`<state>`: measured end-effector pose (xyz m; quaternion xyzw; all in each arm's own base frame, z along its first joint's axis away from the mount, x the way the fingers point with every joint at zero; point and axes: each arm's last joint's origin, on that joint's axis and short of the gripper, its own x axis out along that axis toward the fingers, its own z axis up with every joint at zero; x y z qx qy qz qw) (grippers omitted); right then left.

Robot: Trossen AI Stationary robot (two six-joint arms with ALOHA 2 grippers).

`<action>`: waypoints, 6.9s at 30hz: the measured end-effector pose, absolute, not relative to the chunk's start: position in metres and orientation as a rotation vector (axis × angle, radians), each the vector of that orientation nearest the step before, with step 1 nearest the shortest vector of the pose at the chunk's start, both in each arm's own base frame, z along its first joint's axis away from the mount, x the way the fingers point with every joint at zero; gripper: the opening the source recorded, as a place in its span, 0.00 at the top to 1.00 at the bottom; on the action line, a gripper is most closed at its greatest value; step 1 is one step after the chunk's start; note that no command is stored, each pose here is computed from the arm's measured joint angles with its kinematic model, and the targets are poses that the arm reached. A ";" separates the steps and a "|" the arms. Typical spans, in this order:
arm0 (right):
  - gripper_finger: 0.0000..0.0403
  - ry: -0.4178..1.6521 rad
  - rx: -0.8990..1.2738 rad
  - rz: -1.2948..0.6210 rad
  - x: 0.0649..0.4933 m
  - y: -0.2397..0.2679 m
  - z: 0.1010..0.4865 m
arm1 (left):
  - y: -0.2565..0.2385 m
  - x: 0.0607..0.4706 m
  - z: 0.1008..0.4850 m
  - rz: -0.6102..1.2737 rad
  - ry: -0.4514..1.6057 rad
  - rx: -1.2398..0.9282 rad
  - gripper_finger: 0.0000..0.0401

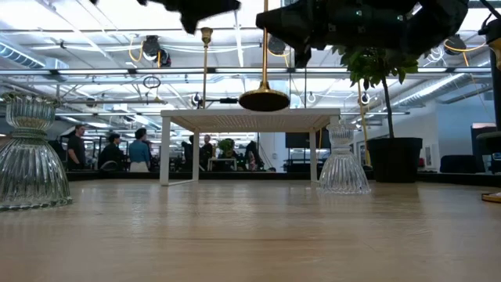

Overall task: Pick & Place candle stick holders
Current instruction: Put the left gold candle holder on the shelf aligned with the other gold candle holder, then put the gold candle holder on the shelf aligned with the other gold candle holders

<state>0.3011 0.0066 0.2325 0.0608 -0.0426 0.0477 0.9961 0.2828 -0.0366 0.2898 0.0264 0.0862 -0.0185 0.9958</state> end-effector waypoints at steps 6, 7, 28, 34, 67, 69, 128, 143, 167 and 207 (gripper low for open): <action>0.97 -0.140 0.080 0.082 0.304 0.001 0.253 | -0.037 0.240 0.310 -0.061 0.252 0.055 0.60; 0.97 -0.140 0.078 0.077 0.307 -0.001 0.257 | -0.036 0.234 0.312 -0.062 0.263 0.057 0.61; 0.97 -0.143 -0.011 -0.325 0.329 -0.121 0.306 | -0.024 0.196 0.304 0.113 0.238 0.159 0.68; 0.97 -0.129 -0.010 -0.417 0.334 -0.147 0.286 | -0.024 0.196 0.305 0.112 0.238 0.174 0.68; 0.81 -0.036 0.084 -0.469 0.339 -0.172 0.250 | -0.024 0.196 0.304 0.114 0.242 0.160 0.68; 0.76 -0.024 0.091 -0.468 0.339 -0.173 0.249 | -0.024 0.196 0.304 0.114 0.242 0.156 0.68; 0.42 0.363 0.040 0.024 0.207 -0.028 0.260 | -0.024 0.196 0.305 0.116 0.234 0.127 0.68; 0.45 0.288 0.070 0.355 0.155 -0.010 0.232 | -0.024 0.196 0.305 0.116 0.232 0.133 0.68; 0.34 0.094 0.021 0.879 0.137 0.030 0.193 | -0.024 0.196 0.307 0.117 0.211 0.128 0.68; 0.81 -0.024 -0.013 0.743 0.133 0.042 0.177 | -0.024 0.196 0.307 0.115 0.212 0.147 0.68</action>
